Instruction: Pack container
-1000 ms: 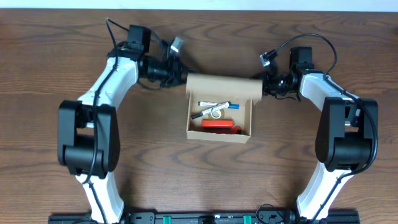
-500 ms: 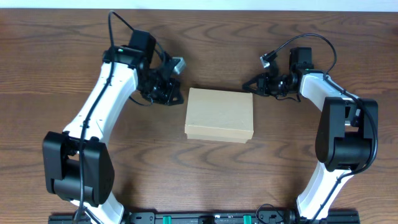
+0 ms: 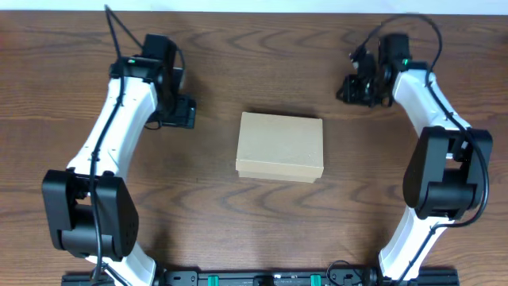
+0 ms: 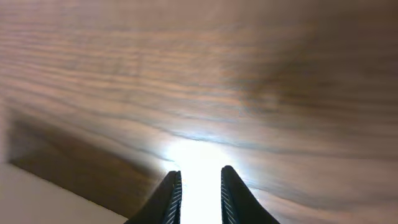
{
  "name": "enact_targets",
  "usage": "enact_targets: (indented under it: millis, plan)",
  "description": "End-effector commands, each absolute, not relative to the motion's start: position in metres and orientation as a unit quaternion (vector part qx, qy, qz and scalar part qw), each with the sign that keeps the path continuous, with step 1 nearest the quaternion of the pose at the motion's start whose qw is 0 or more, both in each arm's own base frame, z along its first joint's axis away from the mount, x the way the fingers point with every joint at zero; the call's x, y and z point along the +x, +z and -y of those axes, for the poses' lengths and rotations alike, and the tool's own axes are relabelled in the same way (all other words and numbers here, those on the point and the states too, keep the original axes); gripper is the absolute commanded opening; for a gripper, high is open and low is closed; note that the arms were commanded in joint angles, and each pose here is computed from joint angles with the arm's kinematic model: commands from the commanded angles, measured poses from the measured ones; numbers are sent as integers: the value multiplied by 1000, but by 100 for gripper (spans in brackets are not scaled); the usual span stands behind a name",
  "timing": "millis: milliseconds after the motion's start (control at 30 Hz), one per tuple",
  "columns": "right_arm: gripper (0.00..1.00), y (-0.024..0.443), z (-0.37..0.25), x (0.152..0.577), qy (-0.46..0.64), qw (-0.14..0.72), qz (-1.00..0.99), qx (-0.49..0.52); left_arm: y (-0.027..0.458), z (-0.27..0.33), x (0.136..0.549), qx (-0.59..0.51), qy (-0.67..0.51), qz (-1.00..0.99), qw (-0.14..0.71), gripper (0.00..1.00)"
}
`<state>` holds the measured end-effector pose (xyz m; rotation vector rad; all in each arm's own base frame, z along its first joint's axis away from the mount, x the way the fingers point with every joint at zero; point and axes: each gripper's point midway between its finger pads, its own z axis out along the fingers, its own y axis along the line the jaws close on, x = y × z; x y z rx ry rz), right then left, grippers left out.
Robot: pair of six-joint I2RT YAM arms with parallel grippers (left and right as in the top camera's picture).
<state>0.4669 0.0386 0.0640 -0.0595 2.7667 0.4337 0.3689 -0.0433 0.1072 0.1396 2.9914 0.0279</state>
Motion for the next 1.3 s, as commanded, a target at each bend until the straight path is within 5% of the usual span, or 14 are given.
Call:
enact_targets:
  millis: [0,533,833,1267]
  plan:
    - [16,115,-27,479,52,218,-973,-51,117,37,368,44,26,-995,87,95]
    - [14,236,-147,385,39,288,-957,26,130,8,286,-44,55,-979,192,95]
    - [13,194,-204,321,51,208,-976,44,149,5,279,-48,54,-970,231,95]
    - [1,112,-200,269,20,110,-992,59,148,4,277,-47,56,-972,224,95]
